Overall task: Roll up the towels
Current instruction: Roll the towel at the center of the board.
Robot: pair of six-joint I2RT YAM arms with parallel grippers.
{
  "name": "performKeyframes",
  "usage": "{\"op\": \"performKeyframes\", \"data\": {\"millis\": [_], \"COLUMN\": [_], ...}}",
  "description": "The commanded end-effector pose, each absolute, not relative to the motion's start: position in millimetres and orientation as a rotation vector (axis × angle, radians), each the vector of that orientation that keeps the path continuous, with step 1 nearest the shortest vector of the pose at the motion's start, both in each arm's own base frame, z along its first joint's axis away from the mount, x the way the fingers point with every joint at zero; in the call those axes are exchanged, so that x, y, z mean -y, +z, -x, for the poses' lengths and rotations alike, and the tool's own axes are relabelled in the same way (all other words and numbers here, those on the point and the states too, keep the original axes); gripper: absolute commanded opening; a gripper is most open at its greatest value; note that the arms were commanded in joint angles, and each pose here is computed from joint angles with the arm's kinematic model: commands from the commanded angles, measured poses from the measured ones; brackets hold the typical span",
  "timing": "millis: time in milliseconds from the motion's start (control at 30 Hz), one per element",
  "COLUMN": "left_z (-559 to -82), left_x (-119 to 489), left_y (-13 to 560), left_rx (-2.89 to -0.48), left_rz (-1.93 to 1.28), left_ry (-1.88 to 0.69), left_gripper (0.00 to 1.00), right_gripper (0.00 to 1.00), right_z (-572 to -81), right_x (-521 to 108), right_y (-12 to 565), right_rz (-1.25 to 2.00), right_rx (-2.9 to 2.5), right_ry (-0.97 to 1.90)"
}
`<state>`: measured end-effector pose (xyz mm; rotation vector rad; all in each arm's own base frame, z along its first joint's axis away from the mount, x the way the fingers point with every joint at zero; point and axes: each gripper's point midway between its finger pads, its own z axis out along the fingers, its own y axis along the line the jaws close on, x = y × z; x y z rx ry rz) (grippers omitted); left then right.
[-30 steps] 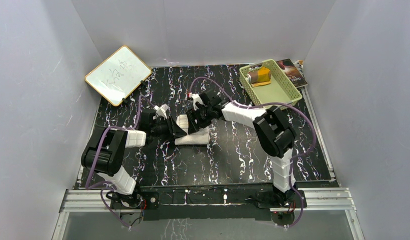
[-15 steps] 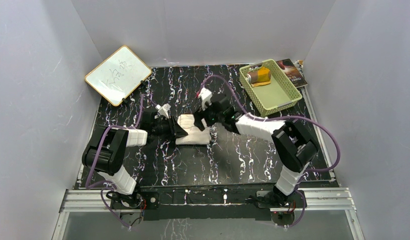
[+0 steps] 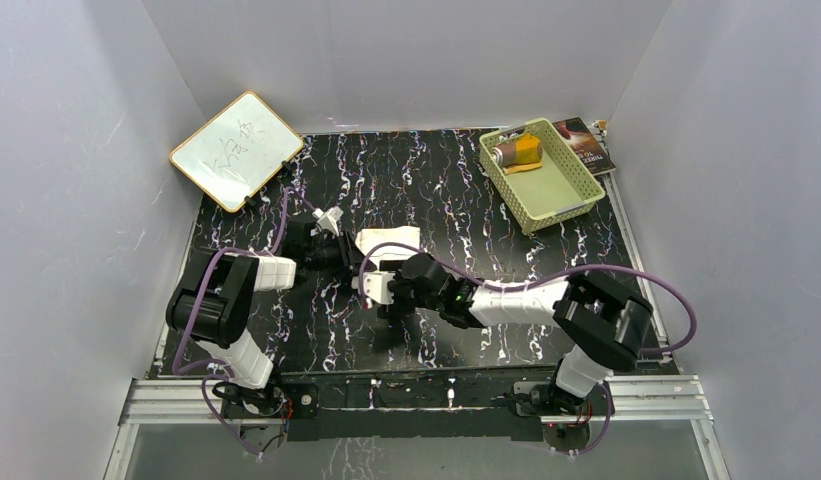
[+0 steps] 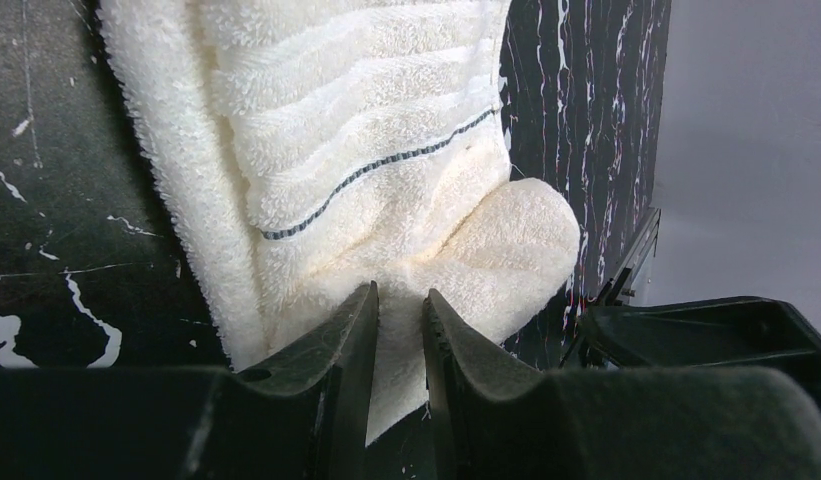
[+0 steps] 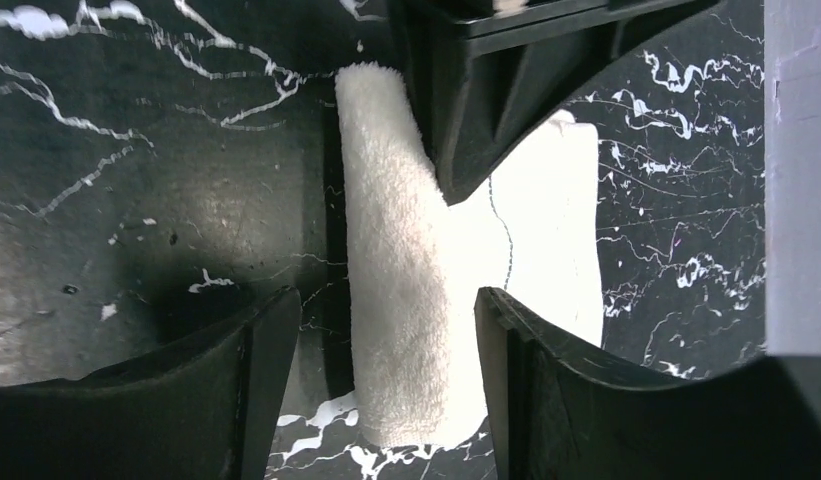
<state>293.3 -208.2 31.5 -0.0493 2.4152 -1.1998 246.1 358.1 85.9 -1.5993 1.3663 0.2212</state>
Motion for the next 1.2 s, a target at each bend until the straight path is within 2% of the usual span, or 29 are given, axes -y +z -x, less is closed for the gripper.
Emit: {"op": "performKeyframes", "data": {"millis": [0,300,467,567,767,833,900,1000,1033,1100,1167], "left_z": [-268.8,-268.0,-267.9,-269.0,-272.6,-274.9,-279.8,-291.6,-296.4,-305.9,-312.1], "left_x": [193.4,194.8,194.9,194.3,194.2,195.0,195.4,190.6,186.6,176.1,164.9], "left_y": [-10.3,-10.9,-11.0,-10.3,-5.6,0.6,13.2,42.8,55.4,81.1,107.5], "left_rx": [-2.595,-2.603,-2.606,-2.605,-2.594,-2.581,-2.552,-2.489,-2.462,-2.406,-2.346], "left_rz": [0.094,0.081,0.078,0.079,0.081,0.083,0.085,0.094,0.102,0.12,0.126], "left_ry": [-1.068,-1.081,-1.082,-1.076,-1.068,-1.072,-1.07,-1.033,-1.014,-0.958,-0.916], "left_gripper": [0.24,0.24,0.24,0.24,0.24,0.24,0.24,0.31,0.34,0.5,0.58], "right_gripper": [0.61,0.59,0.54,0.46,0.24,0.15,0.12,0.08,0.03,0.0,0.0], "right_z": [-261.5,-269.4,-273.8,-278.5,-291.8,-290.4,-284.4,-265.6,-255.9,-236.4,-218.8], "right_x": [-369.3,-371.9,-371.0,-370.2,-363.9,-365.2,-368.6,-375.9,-379.0,-384.7,-388.1], "right_y": [93.0,74.6,56.7,48.9,29.7,27.3,31.0,36.0,36.3,38.1,41.0], "right_rz": [1.681,1.724,1.762,1.773,1.79,1.782,1.758,1.737,1.748,1.76,1.772], "right_rx": [-1.24,-1.178,-1.188,-1.205,-1.275,-1.311,-1.353,-1.457,-1.496,-1.57,-1.631], "right_ry": [0.063,-0.051,-0.093,-0.126,-0.229,-0.205,-0.13,0.072,0.159,0.335,0.501]}}
